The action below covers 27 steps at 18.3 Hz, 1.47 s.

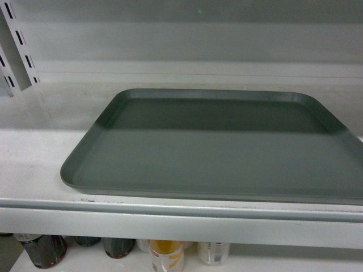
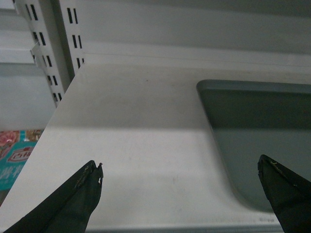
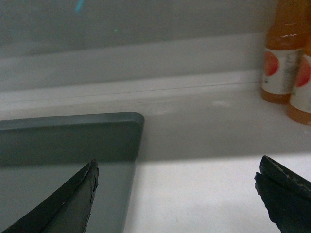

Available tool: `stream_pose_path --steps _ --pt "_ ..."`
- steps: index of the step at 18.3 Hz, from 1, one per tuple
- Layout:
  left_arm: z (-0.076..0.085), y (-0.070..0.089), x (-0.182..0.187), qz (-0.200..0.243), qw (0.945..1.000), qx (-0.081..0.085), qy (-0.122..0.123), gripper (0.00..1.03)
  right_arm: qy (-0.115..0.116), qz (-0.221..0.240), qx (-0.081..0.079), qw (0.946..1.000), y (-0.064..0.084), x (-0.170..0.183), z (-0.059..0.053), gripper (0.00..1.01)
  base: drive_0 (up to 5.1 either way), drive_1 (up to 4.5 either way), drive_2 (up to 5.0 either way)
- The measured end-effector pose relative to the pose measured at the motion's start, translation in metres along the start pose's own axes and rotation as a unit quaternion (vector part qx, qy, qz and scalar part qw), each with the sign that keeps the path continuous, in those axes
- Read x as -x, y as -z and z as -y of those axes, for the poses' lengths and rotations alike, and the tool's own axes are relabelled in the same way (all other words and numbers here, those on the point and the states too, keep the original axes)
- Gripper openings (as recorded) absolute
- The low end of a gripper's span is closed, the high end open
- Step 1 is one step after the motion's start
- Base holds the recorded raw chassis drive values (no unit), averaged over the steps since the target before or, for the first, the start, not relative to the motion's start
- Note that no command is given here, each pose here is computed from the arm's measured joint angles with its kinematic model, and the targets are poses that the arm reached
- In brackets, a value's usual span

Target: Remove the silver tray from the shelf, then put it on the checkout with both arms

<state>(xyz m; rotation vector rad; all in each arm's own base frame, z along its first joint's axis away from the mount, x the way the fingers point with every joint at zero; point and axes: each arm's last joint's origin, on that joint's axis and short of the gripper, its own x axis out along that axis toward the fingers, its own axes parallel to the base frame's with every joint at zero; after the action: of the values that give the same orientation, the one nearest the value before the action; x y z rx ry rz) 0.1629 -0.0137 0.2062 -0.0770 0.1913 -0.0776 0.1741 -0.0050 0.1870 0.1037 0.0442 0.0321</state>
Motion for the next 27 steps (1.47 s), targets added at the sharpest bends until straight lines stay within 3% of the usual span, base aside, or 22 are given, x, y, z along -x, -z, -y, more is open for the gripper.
stream_pose_path --steps 2,4,7,9,11,16,22,23,24,27 --pt "0.008 -0.013 -0.032 0.004 0.9998 -0.009 0.019 0.98 -0.024 -0.019 0.011 0.9995 -0.002 -0.033 0.000 0.98 0.0 0.00 0.0" --pt "0.014 -0.014 -0.075 -0.016 0.9994 -0.019 0.024 0.98 -0.050 -0.076 -0.003 0.9959 0.009 -0.066 -0.003 0.98 0.0 0.00 0.0" --pt "0.027 0.006 -0.126 -0.088 0.9951 -0.033 0.030 0.98 -0.073 -0.109 -0.009 0.9913 0.020 -0.091 -0.015 0.98 0.0 0.00 0.0" --pt "0.036 0.011 -0.148 -0.115 0.9922 -0.036 0.033 0.98 -0.080 -0.128 -0.008 0.9885 0.022 -0.102 -0.022 0.98 0.0 0.00 0.0" --pt "0.044 0.008 -0.162 -0.123 0.9913 -0.033 0.033 0.98 -0.064 -0.149 -0.008 0.9867 0.023 -0.116 -0.022 0.98 0.0 0.00 0.0" --pt "0.051 0.010 -0.179 -0.142 0.9893 -0.024 0.027 0.98 -0.052 -0.167 -0.011 0.9845 0.024 -0.139 -0.021 0.98 0.0 0.00 0.0" --pt "0.056 0.018 -0.183 -0.157 0.9871 -0.026 0.021 0.98 -0.032 -0.217 -0.035 0.9751 0.037 -0.152 -0.020 0.98 0.0 0.00 0.0" --pt "0.058 0.020 -0.184 -0.156 0.9873 -0.029 0.017 0.98 -0.026 -0.219 -0.024 0.9751 0.040 -0.154 -0.024 0.98 0.0 0.00 0.0" --pt "0.058 0.025 -0.186 -0.158 0.9868 -0.035 0.011 0.98 -0.028 -0.215 0.007 0.9761 0.043 -0.156 -0.029 0.98 0.0 0.00 0.0" --pt "0.058 0.025 -0.186 -0.157 0.9869 -0.037 0.009 0.98 -0.026 -0.216 0.012 0.9760 0.044 -0.157 -0.029 0.98 0.0 0.00 0.0"
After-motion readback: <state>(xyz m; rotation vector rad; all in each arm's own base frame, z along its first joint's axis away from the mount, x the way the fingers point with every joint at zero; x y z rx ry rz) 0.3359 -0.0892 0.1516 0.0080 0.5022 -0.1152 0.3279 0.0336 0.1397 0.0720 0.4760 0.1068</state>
